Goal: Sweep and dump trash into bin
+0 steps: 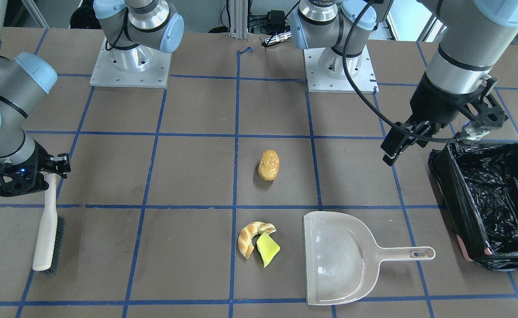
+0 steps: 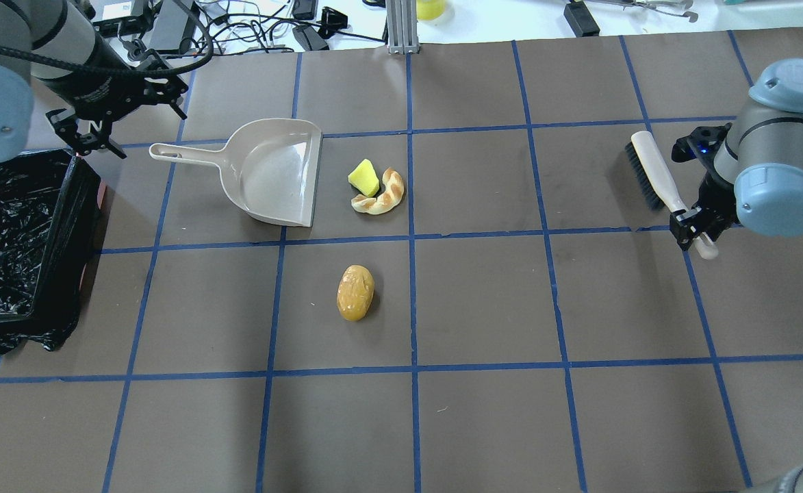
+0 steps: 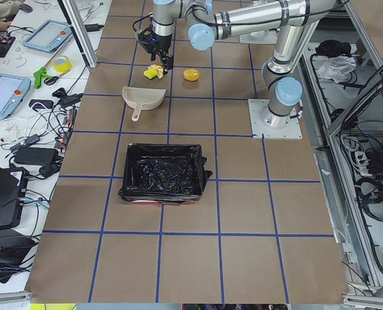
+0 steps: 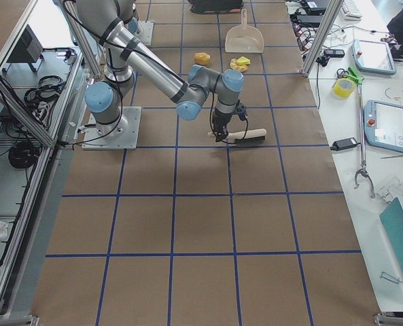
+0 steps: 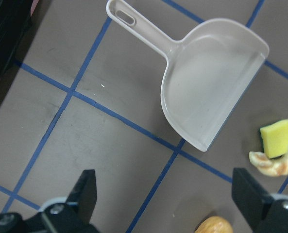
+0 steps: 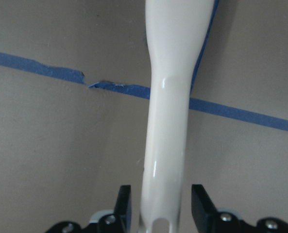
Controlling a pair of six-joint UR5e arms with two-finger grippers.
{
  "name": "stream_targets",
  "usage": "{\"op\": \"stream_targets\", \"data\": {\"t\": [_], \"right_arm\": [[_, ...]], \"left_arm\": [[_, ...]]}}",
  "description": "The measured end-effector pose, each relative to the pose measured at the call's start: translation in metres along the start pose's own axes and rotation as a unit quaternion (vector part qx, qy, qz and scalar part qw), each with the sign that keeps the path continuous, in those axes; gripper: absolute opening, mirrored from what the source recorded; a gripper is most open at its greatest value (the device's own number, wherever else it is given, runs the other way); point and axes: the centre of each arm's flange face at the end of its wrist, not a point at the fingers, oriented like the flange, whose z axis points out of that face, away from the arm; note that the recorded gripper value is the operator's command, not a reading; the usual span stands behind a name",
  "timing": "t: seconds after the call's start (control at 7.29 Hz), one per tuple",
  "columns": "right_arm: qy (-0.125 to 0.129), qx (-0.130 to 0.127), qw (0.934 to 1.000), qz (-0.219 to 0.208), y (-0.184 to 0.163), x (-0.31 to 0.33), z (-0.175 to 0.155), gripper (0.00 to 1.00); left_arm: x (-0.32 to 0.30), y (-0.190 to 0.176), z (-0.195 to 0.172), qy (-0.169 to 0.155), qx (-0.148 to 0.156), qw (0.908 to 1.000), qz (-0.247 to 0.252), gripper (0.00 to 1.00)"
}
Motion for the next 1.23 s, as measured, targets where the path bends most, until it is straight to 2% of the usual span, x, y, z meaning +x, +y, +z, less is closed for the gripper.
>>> {"op": "stream_targets", "data": {"t": [0.14,0.27,0.41,0.69,0.96,1.23], "right_arm": [[0.0,0.002,1.0,0.003,-0.001,0.001,-0.002,0.13],[0.0,0.007,1.0,0.006,-0.004,0.004,-0.007,0.1],[0.002,0.013,0.9999,0.01,-0.006,0.007,-0.014,0.03],[0.001,0.016,0.9993,0.033,-0.012,0.01,-0.039,0.0],[-0.002,0.008,0.9988,0.048,-0.027,0.002,-0.076,0.0],[0.011,0.014,0.9987,0.047,-0.057,-0.05,-0.113,0.0]], "left_arm": [[0.004,-0.006,0.017,-0.006,-0.006,0.9977,-0.067,1.0],[0.008,-0.012,0.032,-0.01,-0.006,0.9929,-0.118,1.0],[0.01,-0.021,0.047,-0.021,0.009,0.9872,-0.158,1.0],[0.013,-0.043,0.078,-0.046,0.062,0.9755,-0.206,1.0],[0.02,-0.057,0.107,-0.044,0.075,0.9659,-0.244,1.0],[0.028,-0.069,0.132,-0.047,0.075,0.9595,-0.267,1.0]]}}
